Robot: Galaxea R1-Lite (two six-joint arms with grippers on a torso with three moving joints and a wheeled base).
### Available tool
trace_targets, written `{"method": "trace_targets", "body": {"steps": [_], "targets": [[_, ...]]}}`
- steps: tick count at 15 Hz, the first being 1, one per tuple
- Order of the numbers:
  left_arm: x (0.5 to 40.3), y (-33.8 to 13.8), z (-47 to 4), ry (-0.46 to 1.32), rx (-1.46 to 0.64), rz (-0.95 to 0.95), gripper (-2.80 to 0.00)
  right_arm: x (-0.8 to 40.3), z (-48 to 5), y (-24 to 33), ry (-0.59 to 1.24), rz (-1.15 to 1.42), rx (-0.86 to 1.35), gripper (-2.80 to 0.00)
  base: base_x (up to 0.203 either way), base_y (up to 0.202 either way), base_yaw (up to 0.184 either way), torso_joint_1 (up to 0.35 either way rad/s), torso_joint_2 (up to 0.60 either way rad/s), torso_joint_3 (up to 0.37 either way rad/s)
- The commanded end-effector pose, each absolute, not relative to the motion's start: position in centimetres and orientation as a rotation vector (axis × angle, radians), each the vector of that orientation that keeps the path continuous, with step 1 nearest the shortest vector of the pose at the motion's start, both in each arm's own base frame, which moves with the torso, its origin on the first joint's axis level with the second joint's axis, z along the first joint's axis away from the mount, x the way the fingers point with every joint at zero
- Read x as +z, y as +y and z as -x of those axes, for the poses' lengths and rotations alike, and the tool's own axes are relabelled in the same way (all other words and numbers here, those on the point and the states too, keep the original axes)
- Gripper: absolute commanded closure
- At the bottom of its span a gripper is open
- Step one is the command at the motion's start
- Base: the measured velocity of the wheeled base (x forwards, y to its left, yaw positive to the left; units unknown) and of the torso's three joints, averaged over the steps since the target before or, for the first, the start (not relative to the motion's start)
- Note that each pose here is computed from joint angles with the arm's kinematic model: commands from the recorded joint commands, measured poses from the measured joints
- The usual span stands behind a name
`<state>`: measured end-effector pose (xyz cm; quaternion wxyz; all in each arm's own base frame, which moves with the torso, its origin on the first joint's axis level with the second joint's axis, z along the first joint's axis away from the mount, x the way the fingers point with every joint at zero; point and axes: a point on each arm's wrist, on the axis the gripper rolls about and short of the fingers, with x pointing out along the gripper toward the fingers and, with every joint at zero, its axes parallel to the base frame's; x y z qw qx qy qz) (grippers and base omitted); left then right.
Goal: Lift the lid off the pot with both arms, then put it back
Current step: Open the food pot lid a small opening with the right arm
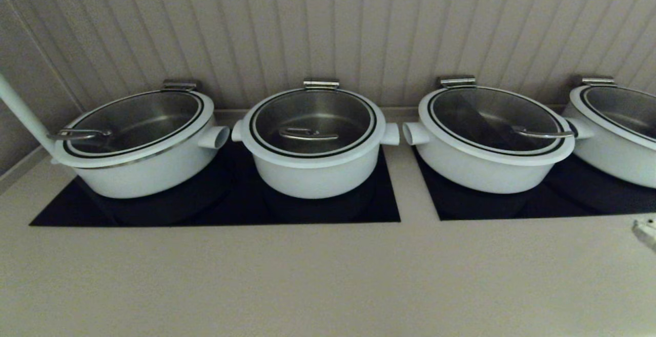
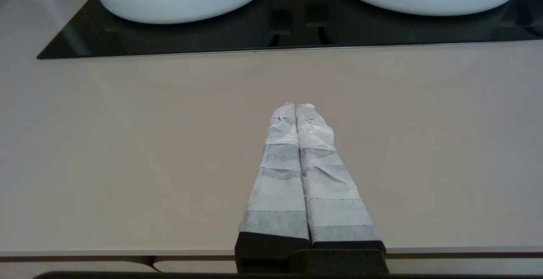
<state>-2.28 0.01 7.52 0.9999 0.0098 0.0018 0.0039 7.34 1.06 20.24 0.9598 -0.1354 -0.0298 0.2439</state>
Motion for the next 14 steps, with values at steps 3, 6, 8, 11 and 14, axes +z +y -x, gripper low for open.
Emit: {"method": "trace_targets", "body": {"steps": [3, 6, 8, 11, 14], "targets": [[7.5, 0.0, 2.3, 0.003, 0.009, -0.02, 0.0, 19.6, -10.9, 2.1, -0.013, 0.257, 0.661, 0.0, 0.0, 0.0, 0.0, 0.0, 0.0, 0.0], [7.5, 0.0, 2.3, 0.003, 0.009, -0.02, 0.0, 19.3, -11.3, 3.9, -0.011, 0.249, 0.844, 0.0, 0.0, 0.0, 0.0, 0.0, 0.0, 0.0], [7.5, 0.0, 2.3, 0.003, 0.009, -0.02, 0.0, 19.0, -11.7, 5.2, 0.002, 0.238, 0.985, 0.0, 0.0, 0.0, 0.0, 0.0, 0.0, 0.0], [7.5, 0.0, 2.3, 0.003, 0.009, -0.02, 0.0, 19.5, -12.9, 7.0, -0.029, 0.234, 1.101, 0.0, 0.0, 0.0, 0.0, 0.0, 0.0, 0.0], [7.5, 0.0, 2.3, 0.003, 0.009, -0.02, 0.0, 19.5, -15.1, 8.2, -0.049, 0.236, 1.116, 0.0, 0.0, 0.0, 0.0, 0.0, 0.0, 0.0]]}}
